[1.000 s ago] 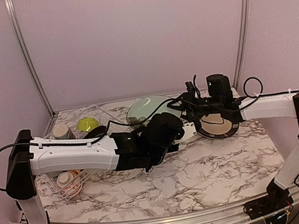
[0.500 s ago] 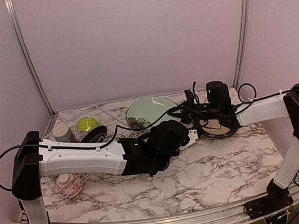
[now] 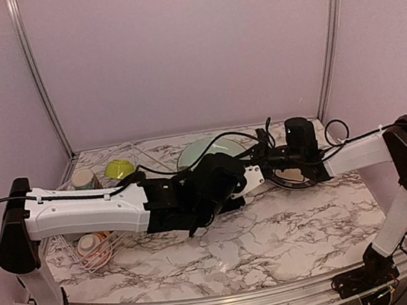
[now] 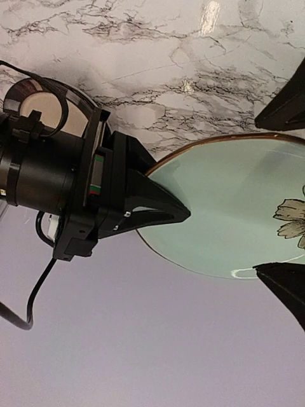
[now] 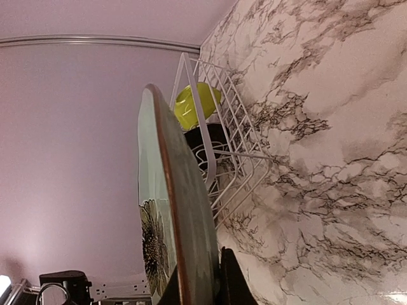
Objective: Unload the mixed dishes from the dish rack
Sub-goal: Pass from the left arm to the right, then place the plate with another plate, then grab the plate from the dish rack.
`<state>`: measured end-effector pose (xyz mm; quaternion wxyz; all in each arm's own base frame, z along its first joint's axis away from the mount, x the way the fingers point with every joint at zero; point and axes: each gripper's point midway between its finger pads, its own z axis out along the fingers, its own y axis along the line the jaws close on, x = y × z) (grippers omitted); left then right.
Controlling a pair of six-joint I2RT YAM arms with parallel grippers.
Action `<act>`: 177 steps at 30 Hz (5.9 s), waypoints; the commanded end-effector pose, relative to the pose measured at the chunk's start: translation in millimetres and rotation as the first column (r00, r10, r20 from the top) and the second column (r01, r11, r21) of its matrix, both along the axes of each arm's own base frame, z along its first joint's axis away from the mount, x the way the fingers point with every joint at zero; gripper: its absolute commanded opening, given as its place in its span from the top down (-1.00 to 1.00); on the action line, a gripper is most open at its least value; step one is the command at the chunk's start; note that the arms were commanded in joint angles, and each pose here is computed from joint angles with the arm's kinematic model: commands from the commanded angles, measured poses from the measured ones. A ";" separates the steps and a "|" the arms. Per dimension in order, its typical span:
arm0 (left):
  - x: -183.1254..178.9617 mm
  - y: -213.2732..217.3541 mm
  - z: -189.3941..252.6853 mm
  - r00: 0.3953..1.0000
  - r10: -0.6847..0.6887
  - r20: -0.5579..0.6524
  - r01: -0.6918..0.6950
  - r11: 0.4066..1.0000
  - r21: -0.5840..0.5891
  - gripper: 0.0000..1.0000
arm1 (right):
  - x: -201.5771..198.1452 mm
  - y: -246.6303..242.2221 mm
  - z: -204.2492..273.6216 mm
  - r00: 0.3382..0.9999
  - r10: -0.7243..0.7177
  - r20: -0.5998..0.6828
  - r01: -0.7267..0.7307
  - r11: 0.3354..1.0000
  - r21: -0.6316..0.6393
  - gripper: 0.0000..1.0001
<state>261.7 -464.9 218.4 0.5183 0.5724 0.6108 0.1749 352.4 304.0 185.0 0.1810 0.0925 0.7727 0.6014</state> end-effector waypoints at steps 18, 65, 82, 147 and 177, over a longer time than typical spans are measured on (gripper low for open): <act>5.6 122.5 133.8 0.913 -0.209 -0.351 -0.112 0.699 -0.706 -0.98 | 45.2 -254.9 -29.1 0.880 -0.461 0.114 0.475 0.853 -0.215 1.00; 92.5 274.7 43.1 0.693 0.377 -0.614 -0.705 0.534 -0.467 -0.98 | 62.0 -305.1 -77.8 0.921 -0.317 0.225 0.361 0.481 -0.799 -0.63; 114.3 271.4 -47.2 0.453 0.160 -0.877 -0.721 0.645 -0.255 -0.72 | 36.3 -247.3 -3.5 0.906 -0.193 0.377 0.414 0.597 -0.688 -0.69; 119.1 267.9 -28.3 0.370 0.194 -0.908 -0.707 0.693 -0.140 1.00 | 11.4 -272.6 77.6 0.801 -0.341 0.492 0.561 0.715 -0.418 -0.90; 104.9 221.2 69.9 0.720 0.182 -0.670 -0.534 0.761 -0.368 1.00 | 24.7 -234.7 64.0 0.844 -0.263 0.466 0.484 0.749 -0.452 -0.89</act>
